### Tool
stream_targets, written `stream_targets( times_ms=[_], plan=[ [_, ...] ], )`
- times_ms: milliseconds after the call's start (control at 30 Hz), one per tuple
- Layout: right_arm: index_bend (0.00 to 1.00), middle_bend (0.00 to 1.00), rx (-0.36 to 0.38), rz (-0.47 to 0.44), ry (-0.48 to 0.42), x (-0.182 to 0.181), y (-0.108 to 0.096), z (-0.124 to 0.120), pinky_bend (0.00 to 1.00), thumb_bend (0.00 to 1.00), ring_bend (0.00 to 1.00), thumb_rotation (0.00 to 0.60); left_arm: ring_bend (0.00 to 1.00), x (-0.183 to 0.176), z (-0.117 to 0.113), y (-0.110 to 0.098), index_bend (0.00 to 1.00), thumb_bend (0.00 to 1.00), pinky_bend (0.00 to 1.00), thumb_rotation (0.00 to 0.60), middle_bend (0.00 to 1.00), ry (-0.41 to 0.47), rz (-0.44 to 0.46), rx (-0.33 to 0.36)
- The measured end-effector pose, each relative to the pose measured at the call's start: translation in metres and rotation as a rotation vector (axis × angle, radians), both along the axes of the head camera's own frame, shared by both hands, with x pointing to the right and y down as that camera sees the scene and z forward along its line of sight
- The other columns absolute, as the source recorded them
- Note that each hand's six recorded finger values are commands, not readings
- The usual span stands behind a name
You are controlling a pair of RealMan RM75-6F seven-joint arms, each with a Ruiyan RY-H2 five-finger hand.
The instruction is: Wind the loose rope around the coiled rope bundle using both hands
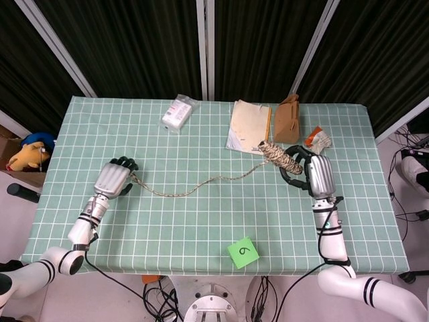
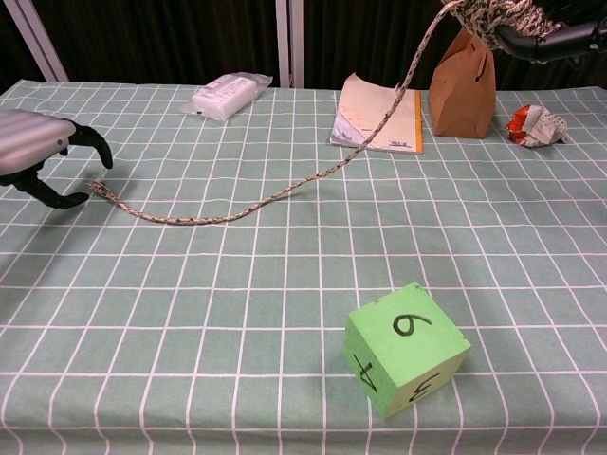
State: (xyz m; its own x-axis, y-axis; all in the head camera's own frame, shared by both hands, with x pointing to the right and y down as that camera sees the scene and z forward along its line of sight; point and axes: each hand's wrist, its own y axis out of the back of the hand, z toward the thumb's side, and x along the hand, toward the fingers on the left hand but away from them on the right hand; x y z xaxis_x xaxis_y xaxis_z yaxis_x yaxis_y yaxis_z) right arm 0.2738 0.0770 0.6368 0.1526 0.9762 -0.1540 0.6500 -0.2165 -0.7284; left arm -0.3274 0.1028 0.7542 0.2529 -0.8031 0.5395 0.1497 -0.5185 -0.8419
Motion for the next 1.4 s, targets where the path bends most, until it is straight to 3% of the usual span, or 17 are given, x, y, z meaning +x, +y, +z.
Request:
stream_targets(
  times_ms=[500,1000,1167,1400],
  plan=[
    [0.93,0.73,-0.020,0.004,0.012,0.000,0.001,0.006,0.86,0.63,0.68,0.600,0.21,0.006,0.010,0.000,0.42,0.36,0.31,0.600,0.26,-0.012,0.034,-0.013],
    [0.93,0.73,-0.032,-0.002,0.021,0.000,0.002,0.010,0.86,0.63,0.68,0.600,0.23,0.003,0.015,-0.001,0.59,0.39,0.33,0.600,0.29,-0.002,0.005,-0.025],
    [0.93,0.73,-0.030,-0.001,0.026,0.001,0.001,0.010,0.86,0.63,0.68,0.600,0.27,0.005,0.011,-0.002,0.69,0.43,0.39,0.600,0.35,0.048,-0.030,-0.020],
    [0.93,0.73,-0.020,-0.018,0.021,-0.006,-0.003,0.009,0.86,0.63,0.68,0.600,0.31,0.011,-0.007,-0.008,0.74,0.45,0.44,0.600,0.40,0.221,-0.119,-0.028]
  ],
)
